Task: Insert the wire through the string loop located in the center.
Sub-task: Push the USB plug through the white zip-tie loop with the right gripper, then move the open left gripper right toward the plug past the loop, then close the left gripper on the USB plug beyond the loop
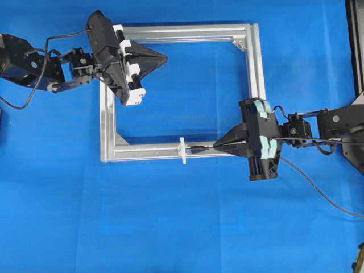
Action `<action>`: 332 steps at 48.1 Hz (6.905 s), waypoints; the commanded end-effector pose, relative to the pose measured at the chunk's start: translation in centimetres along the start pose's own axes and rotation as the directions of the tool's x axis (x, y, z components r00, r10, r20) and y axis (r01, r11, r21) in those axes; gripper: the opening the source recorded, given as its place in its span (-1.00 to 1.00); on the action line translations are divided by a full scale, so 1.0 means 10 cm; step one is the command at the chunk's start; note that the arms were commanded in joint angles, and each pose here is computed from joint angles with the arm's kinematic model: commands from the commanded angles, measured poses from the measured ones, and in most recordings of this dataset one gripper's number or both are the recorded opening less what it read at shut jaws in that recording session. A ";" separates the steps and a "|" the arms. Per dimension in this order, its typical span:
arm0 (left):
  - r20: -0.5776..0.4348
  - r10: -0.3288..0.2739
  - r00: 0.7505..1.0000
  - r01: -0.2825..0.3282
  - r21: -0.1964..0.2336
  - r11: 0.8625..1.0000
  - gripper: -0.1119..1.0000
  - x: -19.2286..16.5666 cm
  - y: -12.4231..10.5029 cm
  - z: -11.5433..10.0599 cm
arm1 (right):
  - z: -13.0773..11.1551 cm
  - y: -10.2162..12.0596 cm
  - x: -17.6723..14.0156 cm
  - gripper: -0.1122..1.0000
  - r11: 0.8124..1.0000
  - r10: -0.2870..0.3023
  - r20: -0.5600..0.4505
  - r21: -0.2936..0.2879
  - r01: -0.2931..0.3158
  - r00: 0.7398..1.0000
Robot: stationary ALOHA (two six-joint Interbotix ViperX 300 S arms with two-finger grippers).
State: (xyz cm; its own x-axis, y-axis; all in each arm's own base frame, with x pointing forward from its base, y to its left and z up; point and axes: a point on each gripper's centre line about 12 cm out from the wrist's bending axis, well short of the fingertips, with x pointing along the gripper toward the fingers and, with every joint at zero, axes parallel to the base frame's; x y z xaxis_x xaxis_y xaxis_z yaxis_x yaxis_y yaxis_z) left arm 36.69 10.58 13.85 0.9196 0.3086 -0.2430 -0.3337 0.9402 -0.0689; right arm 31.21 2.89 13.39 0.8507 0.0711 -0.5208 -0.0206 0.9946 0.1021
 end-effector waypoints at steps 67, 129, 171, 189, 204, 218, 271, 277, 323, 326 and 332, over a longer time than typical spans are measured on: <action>0.052 -0.009 0.999 0.009 0.002 1.000 -0.80 0.01 -0.03 0.17 | 0.40 0.05 0.45 -0.84 1.000 0.008 0.084 -0.001 -0.008 0.996; -0.033 -0.289 0.957 0.290 0.007 0.957 -0.80 -0.23 -1.13 -0.06 | 0.39 0.05 0.45 -0.84 1.000 0.009 0.082 -0.004 -0.008 0.997; -0.067 -0.341 0.938 0.343 0.016 0.939 0.78 -0.30 -1.34 -0.12 | 0.38 0.05 0.45 -0.84 1.000 0.008 0.079 -0.002 -0.008 0.997; -0.125 -0.332 0.935 0.336 0.015 0.942 0.77 -0.25 -1.34 -0.25 | 0.37 0.05 0.45 -0.84 1.000 0.008 0.078 -0.004 -0.008 0.997; -0.168 -0.323 0.931 0.328 0.004 0.945 0.77 -0.19 -1.34 -0.42 | 0.37 0.05 0.45 -0.84 1.000 0.008 0.078 -0.004 -0.008 0.997; -0.153 -0.326 0.933 0.330 0.000 0.944 0.77 -0.17 -1.35 -0.38 | 0.36 0.05 0.44 -0.84 1.000 0.008 0.075 -0.004 -0.007 0.997; -0.160 -0.329 0.931 0.333 0.001 0.943 0.75 -0.17 -1.37 -0.39 | 0.36 0.04 0.44 -0.84 1.000 0.008 0.076 -0.002 -0.008 0.997; -0.161 -0.328 0.931 0.332 0.000 0.943 0.73 -0.17 -1.37 -0.39 | 0.36 0.04 0.44 -0.84 1.000 0.008 0.075 -0.004 -0.007 0.997; -0.224 -0.325 0.919 0.331 -0.011 0.944 -0.67 -0.18 -1.39 -0.46 | 0.35 0.04 0.44 -0.84 1.000 0.008 0.070 -0.008 -0.008 0.998; -0.224 -0.325 0.919 0.331 -0.011 0.944 -0.67 -0.18 -1.39 -0.46 | 0.36 0.05 0.44 -0.83 1.000 0.008 0.072 -0.008 -0.008 0.997; -0.222 -0.325 0.919 0.331 -0.011 0.943 -0.67 -0.18 -1.39 -0.46 | 0.35 0.05 0.44 -0.70 1.000 0.008 0.070 -0.008 -0.008 0.998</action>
State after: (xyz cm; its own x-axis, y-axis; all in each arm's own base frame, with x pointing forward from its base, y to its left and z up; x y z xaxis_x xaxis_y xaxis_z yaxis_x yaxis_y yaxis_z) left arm 38.22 -3.80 9.91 0.8937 -0.0551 -0.4452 -0.0155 0.9880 -0.1534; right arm 36.61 3.25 13.46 0.8747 0.0697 -0.4796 -0.0257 0.9949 0.0976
